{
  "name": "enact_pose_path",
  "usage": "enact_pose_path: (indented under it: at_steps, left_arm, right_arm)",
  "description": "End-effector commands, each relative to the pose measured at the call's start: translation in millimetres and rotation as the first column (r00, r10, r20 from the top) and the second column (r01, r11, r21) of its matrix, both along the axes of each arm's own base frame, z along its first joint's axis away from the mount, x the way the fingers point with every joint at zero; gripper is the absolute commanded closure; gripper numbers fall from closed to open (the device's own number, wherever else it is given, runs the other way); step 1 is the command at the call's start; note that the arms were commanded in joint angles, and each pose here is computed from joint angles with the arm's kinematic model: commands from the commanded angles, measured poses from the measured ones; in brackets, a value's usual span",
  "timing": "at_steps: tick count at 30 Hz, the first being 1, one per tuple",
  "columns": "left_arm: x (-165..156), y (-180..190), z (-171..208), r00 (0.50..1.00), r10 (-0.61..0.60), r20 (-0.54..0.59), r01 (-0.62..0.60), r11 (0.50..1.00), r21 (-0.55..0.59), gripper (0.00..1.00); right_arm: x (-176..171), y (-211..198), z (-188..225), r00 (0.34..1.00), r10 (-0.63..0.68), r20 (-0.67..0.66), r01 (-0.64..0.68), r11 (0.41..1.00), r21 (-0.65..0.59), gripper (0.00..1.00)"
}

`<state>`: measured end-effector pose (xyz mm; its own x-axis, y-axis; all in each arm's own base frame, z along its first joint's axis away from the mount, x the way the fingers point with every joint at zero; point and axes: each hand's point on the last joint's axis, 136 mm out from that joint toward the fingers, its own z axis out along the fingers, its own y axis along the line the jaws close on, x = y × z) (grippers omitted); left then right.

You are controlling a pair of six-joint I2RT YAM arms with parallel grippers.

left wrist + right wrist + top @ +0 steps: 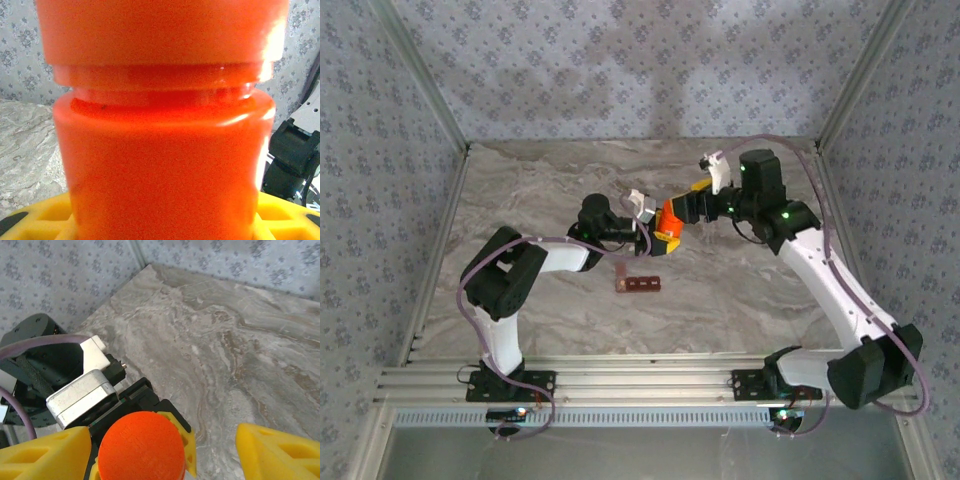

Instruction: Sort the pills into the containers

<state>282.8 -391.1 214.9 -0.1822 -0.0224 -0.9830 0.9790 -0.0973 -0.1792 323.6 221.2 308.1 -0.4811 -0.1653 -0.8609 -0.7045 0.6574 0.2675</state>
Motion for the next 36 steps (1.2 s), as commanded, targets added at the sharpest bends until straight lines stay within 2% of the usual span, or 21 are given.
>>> enact_pose_path:
  at_steps: [1, 10, 17, 21, 25, 27, 30, 36]
  left_arm:
    - [-6.5, -1.3, 31.8, 0.995, -0.03, 0.092, 0.035, 0.998, -0.059, 1.0]
    - [-6.3, -2.0, 31.7, 0.995, -0.031, 0.09, 0.036, 0.998, -0.059, 1.0]
    - [-6.2, -2.0, 31.2, 0.995, -0.029, 0.09, 0.035, 0.998, -0.059, 1.0]
    - [-6.0, -1.9, 32.1, 0.995, -0.028, 0.093, 0.034, 0.998, -0.061, 1.0]
    - [-5.2, -1.3, 31.6, 0.995, -0.019, 0.093, 0.024, 0.998, -0.06, 1.0]
    - [-5.1, -1.3, 32.0, 0.995, -0.016, 0.096, 0.022, 0.998, -0.061, 1.0]
    - [-5.3, -1.7, 32.1, 0.995, -0.017, 0.096, 0.023, 0.998, -0.06, 1.0]
    - [-4.8, -2.2, 30.8, 0.996, -0.018, 0.093, 0.023, 0.998, -0.057, 1.0]
  right_arm:
    - [-9.0, 11.0, 5.3, 0.995, 0.096, 0.024, -0.095, 0.995, -0.016, 0.24]
    - [-9.3, 16.7, -16.7, 0.993, 0.114, -0.031, -0.115, 0.992, -0.043, 0.3]
    - [-9.5, 15.8, -26.4, 0.994, 0.086, -0.06, -0.09, 0.994, -0.055, 0.58]
    - [-14.3, 18.6, -39.5, 0.996, 0.049, -0.079, -0.055, 0.995, -0.078, 0.64]
    - [-14.9, 16.5, -64.9, 0.986, -0.121, -0.111, 0.111, 0.989, -0.097, 0.65]
    - [-15.4, 14.5, -74.0, 0.965, -0.239, -0.106, 0.229, 0.969, -0.096, 0.65]
    - [-17.0, 15.6, -81.5, 0.933, -0.344, -0.102, 0.337, 0.938, -0.079, 0.64]
    - [-17.0, 24.9, -80.1, 0.934, -0.336, -0.121, 0.327, 0.941, -0.088, 0.62]
